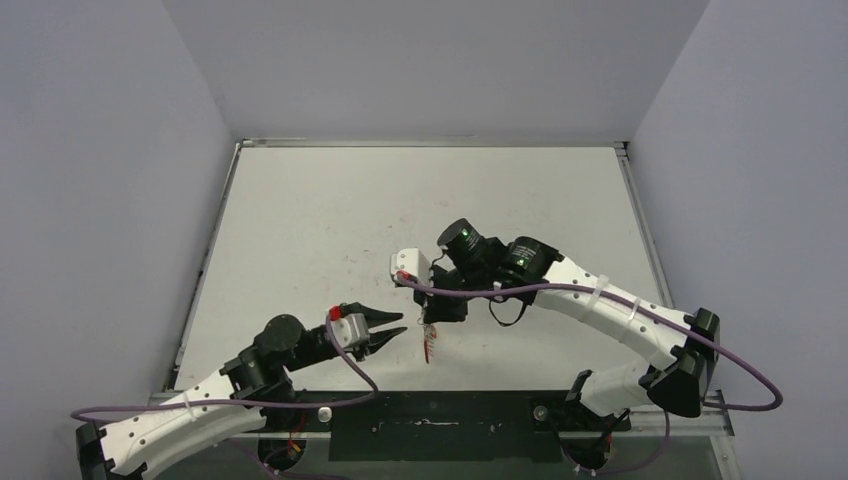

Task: Put the keys on the keyring

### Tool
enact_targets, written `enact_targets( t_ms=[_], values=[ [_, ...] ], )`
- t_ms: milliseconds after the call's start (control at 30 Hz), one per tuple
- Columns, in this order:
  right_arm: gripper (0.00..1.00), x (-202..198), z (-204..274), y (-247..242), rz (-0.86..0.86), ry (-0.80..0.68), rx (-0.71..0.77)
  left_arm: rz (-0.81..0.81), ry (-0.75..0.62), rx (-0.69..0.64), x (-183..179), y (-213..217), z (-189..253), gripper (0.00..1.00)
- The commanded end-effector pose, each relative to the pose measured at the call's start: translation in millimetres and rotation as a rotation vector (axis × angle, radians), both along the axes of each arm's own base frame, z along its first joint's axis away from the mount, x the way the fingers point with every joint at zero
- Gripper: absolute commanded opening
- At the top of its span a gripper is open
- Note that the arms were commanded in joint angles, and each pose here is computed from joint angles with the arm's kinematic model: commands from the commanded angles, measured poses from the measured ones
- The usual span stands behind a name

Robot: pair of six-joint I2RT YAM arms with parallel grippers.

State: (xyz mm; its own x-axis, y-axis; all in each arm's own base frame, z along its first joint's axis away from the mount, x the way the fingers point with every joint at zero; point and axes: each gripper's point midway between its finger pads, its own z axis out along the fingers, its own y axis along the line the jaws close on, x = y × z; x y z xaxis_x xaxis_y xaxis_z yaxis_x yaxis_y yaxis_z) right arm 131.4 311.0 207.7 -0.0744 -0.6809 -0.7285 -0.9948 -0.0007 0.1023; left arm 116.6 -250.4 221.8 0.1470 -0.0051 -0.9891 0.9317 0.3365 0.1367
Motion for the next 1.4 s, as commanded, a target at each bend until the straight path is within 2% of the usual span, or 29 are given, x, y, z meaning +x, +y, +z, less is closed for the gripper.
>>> enact_targets(
  t_ms=[0, 133, 433, 700, 867, 1000, 1133, 1300, 1367],
  values=[
    [0.0, 1.2, -1.6, -3.4, -0.04, -0.04, -0.142, -0.016, 0.008, 0.078, 1.8, -6.3, 0.3, 0.24],
    [0.0, 2.7, -6.2, 2.4, -0.07, -0.014, -0.224, -0.043, 0.024, 0.12, 3.0, -16.7, -7.9, 0.25],
    [0.0, -7.2, -6.2, 17.3, -0.037, 0.031, -0.188, -0.058, 0.022, 0.107, 4.1, -26.8, -13.0, 0.28],
    [0.0, -9.7, -6.7, 20.5, -0.027, 0.04, -0.181, -0.061, 0.032, 0.124, 4.4, -29.7, -20.8, 0.19],
    [0.0, -10.8, -3.7, 22.6, -0.028, 0.04, -0.166, -0.061, 0.037, 0.153, 5.7, -32.1, -26.8, 0.18],
    [0.0, -11.2, -5.6, 22.3, -0.027, 0.041, -0.172, -0.062, 0.032, 0.156, 6.1, -34.3, -26.6, 0.12],
    [0.0, -10.8, -7.8, 20.9, -0.028, 0.035, -0.181, -0.063, 0.025, 0.15, 5.7, -34.0, -24.9, 0.0],
    [0.0, -5.7, -8.4, 21.2, -0.04, 0.01, -0.178, -0.064, 0.024, 0.135, 3.6, -31.6, -23.8, 0.0],
    [0.08, -0.9, -6.6, 22.8, -0.056, -0.003, -0.157, -0.064, 0.027, 0.127, 2.7, -30.4, -23.8, 0.0]
  ],
)
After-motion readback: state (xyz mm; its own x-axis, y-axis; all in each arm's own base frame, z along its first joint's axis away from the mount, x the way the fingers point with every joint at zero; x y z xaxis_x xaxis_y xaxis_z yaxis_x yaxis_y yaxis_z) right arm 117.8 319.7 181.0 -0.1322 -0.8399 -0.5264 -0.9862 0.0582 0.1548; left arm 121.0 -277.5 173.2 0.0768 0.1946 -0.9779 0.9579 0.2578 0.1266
